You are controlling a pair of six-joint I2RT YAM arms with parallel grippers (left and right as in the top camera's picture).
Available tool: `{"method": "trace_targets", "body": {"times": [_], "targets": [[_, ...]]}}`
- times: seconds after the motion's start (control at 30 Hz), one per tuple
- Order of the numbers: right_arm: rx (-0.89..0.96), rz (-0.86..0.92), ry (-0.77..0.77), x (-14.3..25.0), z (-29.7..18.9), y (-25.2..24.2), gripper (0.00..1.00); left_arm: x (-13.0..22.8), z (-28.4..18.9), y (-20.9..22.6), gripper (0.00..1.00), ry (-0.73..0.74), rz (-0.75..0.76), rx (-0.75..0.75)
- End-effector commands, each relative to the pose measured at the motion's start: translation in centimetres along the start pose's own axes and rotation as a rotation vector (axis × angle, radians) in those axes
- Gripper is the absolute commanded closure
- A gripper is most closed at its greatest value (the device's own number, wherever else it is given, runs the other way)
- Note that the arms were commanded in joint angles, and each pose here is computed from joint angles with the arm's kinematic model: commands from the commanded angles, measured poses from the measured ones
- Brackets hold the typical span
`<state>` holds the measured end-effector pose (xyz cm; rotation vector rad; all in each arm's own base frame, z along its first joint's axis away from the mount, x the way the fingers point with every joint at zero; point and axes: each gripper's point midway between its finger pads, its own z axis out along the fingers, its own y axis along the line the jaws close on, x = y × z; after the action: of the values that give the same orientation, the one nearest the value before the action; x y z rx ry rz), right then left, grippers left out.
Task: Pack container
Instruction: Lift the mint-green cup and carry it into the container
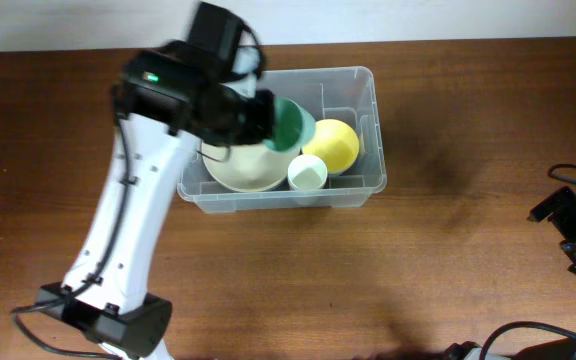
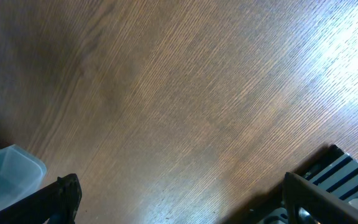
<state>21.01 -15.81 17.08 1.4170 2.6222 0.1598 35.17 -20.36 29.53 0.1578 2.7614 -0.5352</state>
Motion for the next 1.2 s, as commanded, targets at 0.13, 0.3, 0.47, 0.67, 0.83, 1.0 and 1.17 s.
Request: {"method": "trace_targets", "body": {"times": [0.13, 0.3, 0.47, 0.67, 0.83, 1.0, 1.17], "targets": [[-0.006, 0.010, -0.002, 0.0, 0.0, 0.0, 0.01, 1.2, 1.3, 0.1, 0.99, 0.012, 0.038, -0.143], [-0.006, 0.010, -0.002, 0.0, 0.0, 0.0, 0.01, 1.4, 4.9, 0.0, 0.99, 0.086, 0.048, -0.169], [-0.006, 0.009, -0.002, 0.0, 0.0, 0.0, 0.01, 1.6, 8.4, 0.7, 0.99, 0.159, 0.038, -0.199], [-0.006, 0.010, -0.002, 0.0, 0.0, 0.0, 0.00, 2.4, 11.3, 1.7, 0.99, 0.240, 0.031, -0.233], [-0.006, 0.010, -0.003, 0.0, 0.0, 0.0, 0.01, 2.9, 12.4, 2.1, 0.99, 0.278, 0.030, -0.250], [-0.006, 0.010, -0.002, 0.0, 0.0, 0.0, 0.01, 3.0, 12.4, 2.2, 0.99, 0.282, 0.029, -0.251], [-0.006, 0.009, -0.002, 0.0, 0.0, 0.0, 0.01, 3.3, 12.4, 2.1, 0.99, 0.292, 0.032, -0.253]]}}
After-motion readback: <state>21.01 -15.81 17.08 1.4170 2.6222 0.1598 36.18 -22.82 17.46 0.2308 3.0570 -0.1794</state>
